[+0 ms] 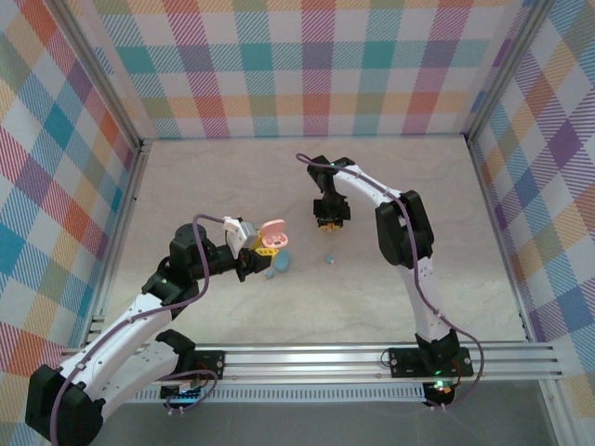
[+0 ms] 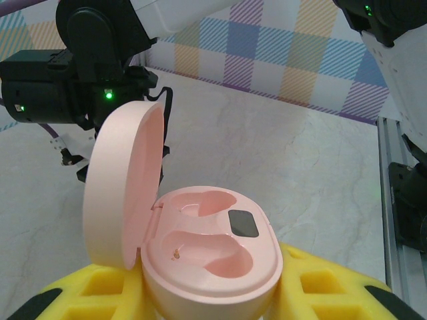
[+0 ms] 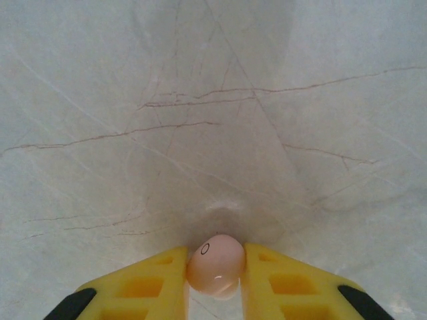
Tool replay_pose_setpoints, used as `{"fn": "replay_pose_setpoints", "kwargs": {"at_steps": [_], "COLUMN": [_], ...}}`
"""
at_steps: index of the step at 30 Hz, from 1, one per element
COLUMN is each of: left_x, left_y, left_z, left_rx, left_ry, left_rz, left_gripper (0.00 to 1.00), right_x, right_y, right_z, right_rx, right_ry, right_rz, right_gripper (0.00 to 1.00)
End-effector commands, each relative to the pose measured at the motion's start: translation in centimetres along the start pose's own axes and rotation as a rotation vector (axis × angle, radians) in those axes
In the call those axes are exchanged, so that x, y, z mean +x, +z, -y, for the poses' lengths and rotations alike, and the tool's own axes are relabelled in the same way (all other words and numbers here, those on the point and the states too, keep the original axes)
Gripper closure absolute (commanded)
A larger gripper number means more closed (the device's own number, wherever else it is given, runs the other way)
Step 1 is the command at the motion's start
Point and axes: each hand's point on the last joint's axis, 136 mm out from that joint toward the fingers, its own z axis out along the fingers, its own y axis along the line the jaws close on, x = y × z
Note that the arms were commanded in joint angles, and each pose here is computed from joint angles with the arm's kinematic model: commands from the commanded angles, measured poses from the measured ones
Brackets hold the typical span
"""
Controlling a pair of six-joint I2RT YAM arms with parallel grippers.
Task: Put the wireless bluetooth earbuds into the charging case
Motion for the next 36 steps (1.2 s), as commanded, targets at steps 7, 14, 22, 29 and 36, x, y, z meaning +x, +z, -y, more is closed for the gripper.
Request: {"fn": "replay_pose_setpoints", "kwargs": {"at_steps": [7,14,22,29,36], "left_x": [-0.4,-0.2,-1.1,-1.8,-2.6], "left_y": [-0.3,-0.3,-0.1,0.3,0.5], "left_z": [0.3,0.3,0.1,0.0,0.0], "left_rx": [0.006,0.002,0.004,0.011,0.026], "left_ry": [0.026,0.028,0.04,0.038,0.026], "left_rz": [0.012,0.015,0.04,0.054,0.073], "left_gripper": [0.75,0.75,0.75,0.75,0.75], "right_x": [-0.8,-0.6,1.3,5.6,11.1], "right_y": [-1.9,-5.4,-13.0,-20.6,-27.8], "right_z": [-1.0,-2.0,-3.7,-5.2,-7.6], "right_rx": [-0.049,-0.131,-0.331,-0.572,-0.921], "right_ry": [-0.062,-0.083,-0.148,-0.273,-0.421], "right_rz": [0.038,0.084,0.171,0.262,0.396], "right_gripper": [0.8,0.81,0.81,0.81,0.83]}}
